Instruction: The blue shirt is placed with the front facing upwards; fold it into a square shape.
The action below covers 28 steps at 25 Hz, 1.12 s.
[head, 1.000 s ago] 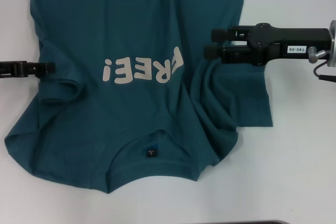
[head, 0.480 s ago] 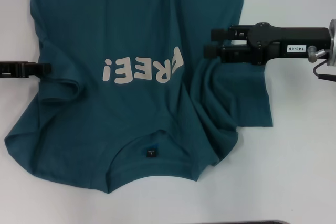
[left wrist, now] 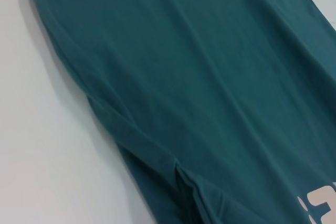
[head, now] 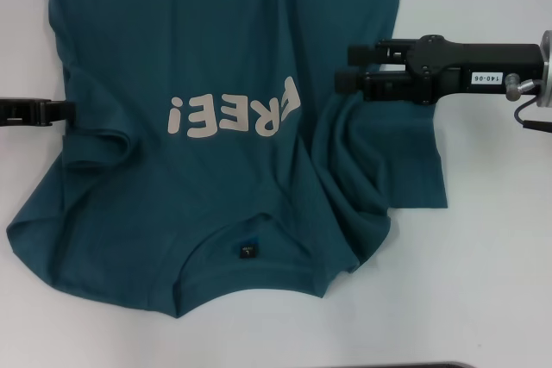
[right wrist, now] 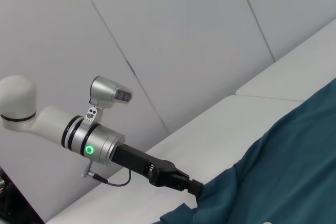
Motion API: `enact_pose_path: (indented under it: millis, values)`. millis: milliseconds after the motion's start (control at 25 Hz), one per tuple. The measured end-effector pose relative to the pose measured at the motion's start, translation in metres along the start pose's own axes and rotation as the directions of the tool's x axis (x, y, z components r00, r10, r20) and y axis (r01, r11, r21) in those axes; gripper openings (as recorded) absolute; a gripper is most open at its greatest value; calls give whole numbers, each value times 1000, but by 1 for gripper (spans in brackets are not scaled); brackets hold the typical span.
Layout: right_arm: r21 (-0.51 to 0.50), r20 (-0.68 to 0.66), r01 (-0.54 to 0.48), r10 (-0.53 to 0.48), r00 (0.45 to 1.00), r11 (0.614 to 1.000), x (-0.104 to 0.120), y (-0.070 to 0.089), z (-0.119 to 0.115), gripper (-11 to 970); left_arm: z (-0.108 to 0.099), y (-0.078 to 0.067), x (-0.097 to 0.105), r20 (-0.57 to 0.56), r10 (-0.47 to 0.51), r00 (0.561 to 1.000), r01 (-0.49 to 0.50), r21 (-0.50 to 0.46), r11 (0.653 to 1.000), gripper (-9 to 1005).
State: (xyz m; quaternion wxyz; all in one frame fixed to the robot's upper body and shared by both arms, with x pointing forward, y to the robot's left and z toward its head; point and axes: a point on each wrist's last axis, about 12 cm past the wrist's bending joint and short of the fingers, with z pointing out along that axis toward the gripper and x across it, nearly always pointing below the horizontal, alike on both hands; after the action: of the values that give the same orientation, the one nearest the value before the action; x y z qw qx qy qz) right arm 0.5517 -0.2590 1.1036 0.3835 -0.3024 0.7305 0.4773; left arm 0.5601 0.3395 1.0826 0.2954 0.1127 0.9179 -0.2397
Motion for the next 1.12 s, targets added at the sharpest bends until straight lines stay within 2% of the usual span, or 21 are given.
enact_pose_path:
  millis: [120, 360, 720, 1120]
  values:
    - [0, 0, 0, 0, 1000, 1000, 0, 0, 0, 759, 0, 0, 0, -1, 2, 1000, -2, 0, 1000, 119]
    - [1, -1, 2, -2, 1000, 1000, -1, 0, 0, 759, 2, -6, -5, 3, 9, 1000, -9, 28, 1000, 13]
    - [1, -1, 2, -2, 1000, 1000, 0, 0, -1, 760, 9, -30, -24, 18, 33, 999, -35, 147, 988, 14]
    - [-5, 0, -1, 1, 1000, 1000, 2, 1, -1, 759, 28, -51, -37, 32, 37, 999, -42, 184, 982, 13]
